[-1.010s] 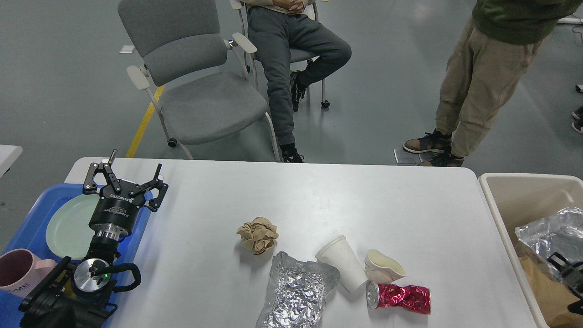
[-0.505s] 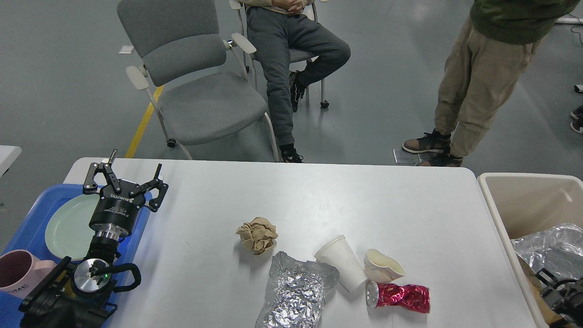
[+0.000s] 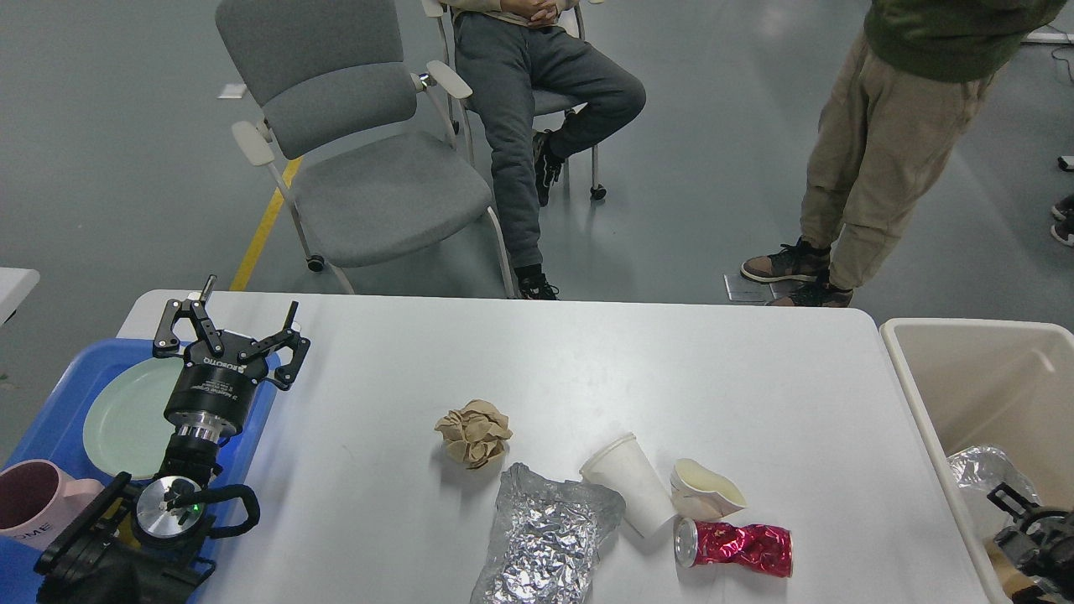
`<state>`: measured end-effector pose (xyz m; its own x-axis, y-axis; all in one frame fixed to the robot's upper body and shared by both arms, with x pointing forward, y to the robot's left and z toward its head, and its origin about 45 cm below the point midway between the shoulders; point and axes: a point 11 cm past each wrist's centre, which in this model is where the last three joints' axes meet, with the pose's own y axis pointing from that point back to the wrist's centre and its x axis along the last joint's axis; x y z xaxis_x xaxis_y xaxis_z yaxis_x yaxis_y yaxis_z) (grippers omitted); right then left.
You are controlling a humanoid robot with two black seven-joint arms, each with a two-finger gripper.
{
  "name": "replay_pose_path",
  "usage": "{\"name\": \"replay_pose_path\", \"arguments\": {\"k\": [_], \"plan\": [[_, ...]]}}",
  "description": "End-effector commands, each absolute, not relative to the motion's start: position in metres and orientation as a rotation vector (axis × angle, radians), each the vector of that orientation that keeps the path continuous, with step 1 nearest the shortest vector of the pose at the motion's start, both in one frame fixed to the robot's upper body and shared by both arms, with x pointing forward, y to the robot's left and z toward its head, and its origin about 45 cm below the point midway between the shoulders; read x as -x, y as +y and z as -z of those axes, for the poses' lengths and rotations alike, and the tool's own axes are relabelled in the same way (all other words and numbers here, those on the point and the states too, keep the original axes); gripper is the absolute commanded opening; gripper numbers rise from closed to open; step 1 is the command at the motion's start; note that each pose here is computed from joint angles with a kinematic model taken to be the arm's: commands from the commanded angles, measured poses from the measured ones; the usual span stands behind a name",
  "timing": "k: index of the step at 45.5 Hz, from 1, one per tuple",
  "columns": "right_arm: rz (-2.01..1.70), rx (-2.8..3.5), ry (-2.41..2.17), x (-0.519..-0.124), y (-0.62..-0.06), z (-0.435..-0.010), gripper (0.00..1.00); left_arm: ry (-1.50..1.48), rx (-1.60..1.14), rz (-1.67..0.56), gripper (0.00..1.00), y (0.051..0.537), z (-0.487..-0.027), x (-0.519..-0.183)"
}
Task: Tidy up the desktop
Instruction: 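Drop the foil tray into the bin with the right gripper, then raise the right gripper out of the bin toward the table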
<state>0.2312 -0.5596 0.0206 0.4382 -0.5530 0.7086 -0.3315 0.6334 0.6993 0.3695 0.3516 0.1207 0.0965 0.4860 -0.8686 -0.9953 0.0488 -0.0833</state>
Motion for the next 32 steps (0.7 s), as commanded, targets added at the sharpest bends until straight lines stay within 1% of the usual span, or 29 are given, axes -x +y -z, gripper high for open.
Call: {"name": "replay_pose_path", "arguments": {"k": [1,6,7,10,15,20,23,24,32], "plan": [[0.17,-0.936,-1.148,-0.236,-0.559,-0.023,1.0,0.777,0.853,-1.322,0.97,0.352,-0.121,-0.37],[0.167,-0.947,-1.152,-0.253,-0.566,-0.042,1.0,0.777,0.853,-1.322,0.97,0.352,-0.121,-0.37],[0.178,-0.972,-1.147,-0.265,-0.567,-0.053,1.0,0.777,0.853,-1.322,0.97,0.352,-0.121,-0.37],[0.167,-1.003,-1.08,-0.279,-0.564,-0.068,1.0,0.777,0.853,-1.322,0.97,0.352,-0.121,-0.37],[0.107,-1.026,-0.937,-0.312,-0.558,-0.104,1.0,0.778,0.854,-1.321,0.97,0.351,-0.121,-0.37],[0.094,-1.113,-0.792,-0.343,-0.525,-0.14,1.0,0.778,0.854,-1.321,0.97,0.351,-0.121,-0.37],[0.074,-1.145,-0.733,-0.359,-0.508,-0.171,1.0,0.779,0.853,-1.32,0.97,0.351,-0.12,-0.37],[0.061,-1.163,-0.696,-0.365,-0.494,-0.189,1.0,0.779,0.853,-1.32,0.97,0.351,-0.12,-0.37],[-0.006,-1.247,-0.545,-0.382,-0.424,-0.257,1.0,0.778,0.854,-1.321,0.97,0.351,-0.121,-0.37]]}}
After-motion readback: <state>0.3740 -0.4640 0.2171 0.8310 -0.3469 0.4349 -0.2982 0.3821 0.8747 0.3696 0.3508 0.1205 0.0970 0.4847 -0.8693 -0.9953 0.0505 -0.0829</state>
